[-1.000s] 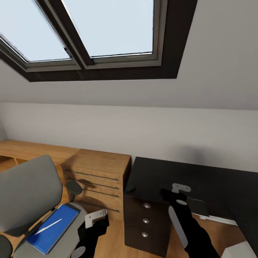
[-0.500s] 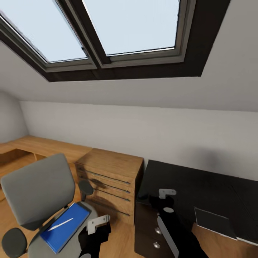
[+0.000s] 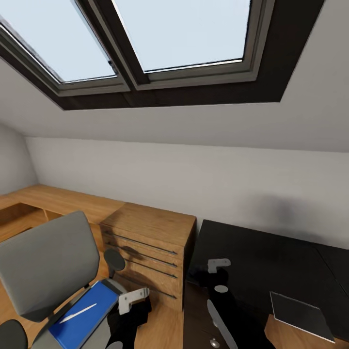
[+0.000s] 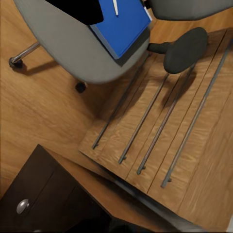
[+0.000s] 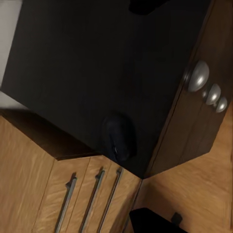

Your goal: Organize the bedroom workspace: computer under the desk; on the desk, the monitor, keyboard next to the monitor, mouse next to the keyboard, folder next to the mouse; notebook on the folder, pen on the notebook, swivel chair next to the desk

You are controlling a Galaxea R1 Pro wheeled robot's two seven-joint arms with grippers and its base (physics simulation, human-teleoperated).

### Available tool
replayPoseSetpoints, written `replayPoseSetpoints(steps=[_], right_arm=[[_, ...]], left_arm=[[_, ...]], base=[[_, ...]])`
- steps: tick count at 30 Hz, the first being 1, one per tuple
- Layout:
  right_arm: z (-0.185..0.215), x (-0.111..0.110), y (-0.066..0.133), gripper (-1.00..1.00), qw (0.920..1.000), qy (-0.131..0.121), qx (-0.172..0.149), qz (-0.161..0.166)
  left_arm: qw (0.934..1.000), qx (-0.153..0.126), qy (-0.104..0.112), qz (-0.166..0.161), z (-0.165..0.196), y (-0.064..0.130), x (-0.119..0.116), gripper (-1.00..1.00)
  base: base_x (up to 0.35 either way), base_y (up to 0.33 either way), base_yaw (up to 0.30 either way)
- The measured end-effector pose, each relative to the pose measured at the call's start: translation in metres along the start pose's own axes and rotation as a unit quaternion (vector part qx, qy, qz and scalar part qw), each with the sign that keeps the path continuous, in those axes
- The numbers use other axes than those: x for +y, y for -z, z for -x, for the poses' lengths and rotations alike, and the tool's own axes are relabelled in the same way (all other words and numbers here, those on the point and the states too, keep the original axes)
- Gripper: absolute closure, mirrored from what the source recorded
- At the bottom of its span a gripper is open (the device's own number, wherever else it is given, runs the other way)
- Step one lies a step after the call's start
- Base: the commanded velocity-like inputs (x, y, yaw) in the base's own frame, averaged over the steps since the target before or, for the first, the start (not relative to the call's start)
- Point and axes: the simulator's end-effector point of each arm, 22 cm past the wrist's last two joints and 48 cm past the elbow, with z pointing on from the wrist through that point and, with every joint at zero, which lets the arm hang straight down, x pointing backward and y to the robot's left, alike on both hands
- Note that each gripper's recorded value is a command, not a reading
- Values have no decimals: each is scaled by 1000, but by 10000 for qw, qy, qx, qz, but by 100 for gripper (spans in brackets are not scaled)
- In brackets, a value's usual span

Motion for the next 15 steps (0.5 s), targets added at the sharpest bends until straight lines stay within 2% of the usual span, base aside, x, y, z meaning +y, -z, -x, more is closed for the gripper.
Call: replayPoseSetpoints(steps=[4, 9, 15], right_arm=[[0, 2, 0, -100, 10000, 30, -5, 19], [0, 1, 0, -100, 10000, 27, -5, 15], [0, 1, 1, -100, 10000, 30, -8, 10]], left_arm=[[9999, -59, 82, -27, 8, 2, -1, -100], [10000, -29, 73, -9, 6, 1, 1, -100], [10000, -15, 66, -10, 5, 1, 1, -100]], base=[[0, 0, 0], [7, 0, 0], [221, 0, 0]])
